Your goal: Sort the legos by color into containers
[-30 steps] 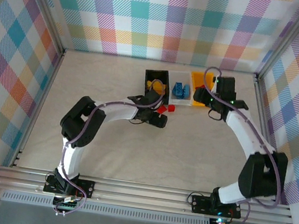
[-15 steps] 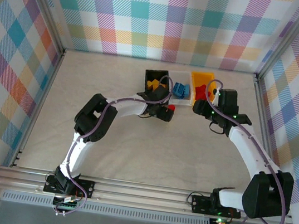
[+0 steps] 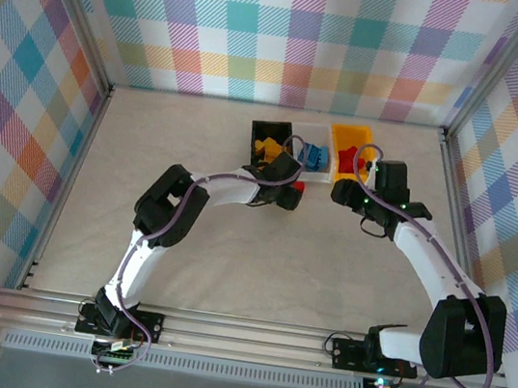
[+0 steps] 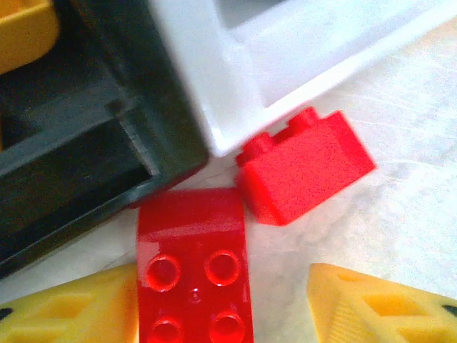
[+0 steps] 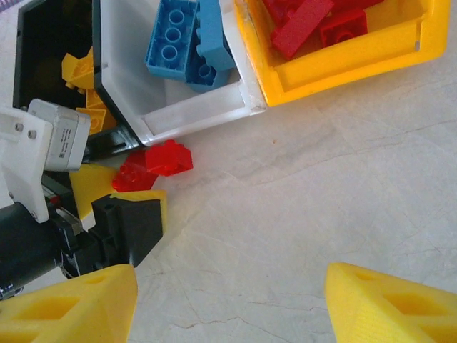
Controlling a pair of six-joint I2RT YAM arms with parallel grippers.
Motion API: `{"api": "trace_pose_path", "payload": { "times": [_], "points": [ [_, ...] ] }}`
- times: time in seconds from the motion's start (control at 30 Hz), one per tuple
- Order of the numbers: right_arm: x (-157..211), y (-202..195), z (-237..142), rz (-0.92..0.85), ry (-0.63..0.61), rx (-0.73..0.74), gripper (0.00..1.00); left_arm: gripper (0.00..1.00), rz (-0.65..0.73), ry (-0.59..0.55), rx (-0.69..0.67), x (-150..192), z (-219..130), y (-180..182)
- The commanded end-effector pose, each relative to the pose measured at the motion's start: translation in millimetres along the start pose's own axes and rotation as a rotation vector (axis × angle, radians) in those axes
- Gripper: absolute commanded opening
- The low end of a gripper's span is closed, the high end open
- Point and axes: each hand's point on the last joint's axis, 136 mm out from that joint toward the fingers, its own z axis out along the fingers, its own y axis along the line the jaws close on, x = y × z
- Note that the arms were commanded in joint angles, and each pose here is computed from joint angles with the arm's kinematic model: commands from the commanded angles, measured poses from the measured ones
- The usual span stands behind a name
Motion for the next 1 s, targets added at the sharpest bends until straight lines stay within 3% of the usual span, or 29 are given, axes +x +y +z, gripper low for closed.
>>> {"api": "trace_pose_path", "payload": {
  "times": [0.0, 0.2, 0.33, 0.57, 0.77, 0.97],
  "points": [
    [-2.1, 9.6, -4.4, -0.007, -0.022, -0.036, 0.69, 0.52, 0.024, -0.008, 0.049, -0.4, 8.7, -20.1],
    [1.7, 10.1, -4.5, -0.01, -0.018, -0.033, 0.69, 0.35, 0.018, -0.001, 0.043, 2.0, 2.7, -18.1],
    [4.3, 12.0, -5.2, -0.013, -0.015, -0.035, 0.69, 0.31, -0.008, 0.006, 0.051, 4.9, -8.6, -17.6],
    [23.2, -2.2, -6.5, -0.006, 0.022, 0.016, 0.7, 0.29, -0.068, 0.042, 0.094, 18.8, -48.1, -20.9],
    [43.2, 9.8, 3.0, 0.021, 0.111, -0.077, 0.7, 0.28, -0.107, 0.056, 0.273, 30.7, -80.4, -44.9],
    [33.8, 4.1, -17.2, 0.054, 0.052, -0.041, 0.7, 0.3, -0.088, -0.023, 0.341, -3.5, -113.9, -58.4]
  ]
}}
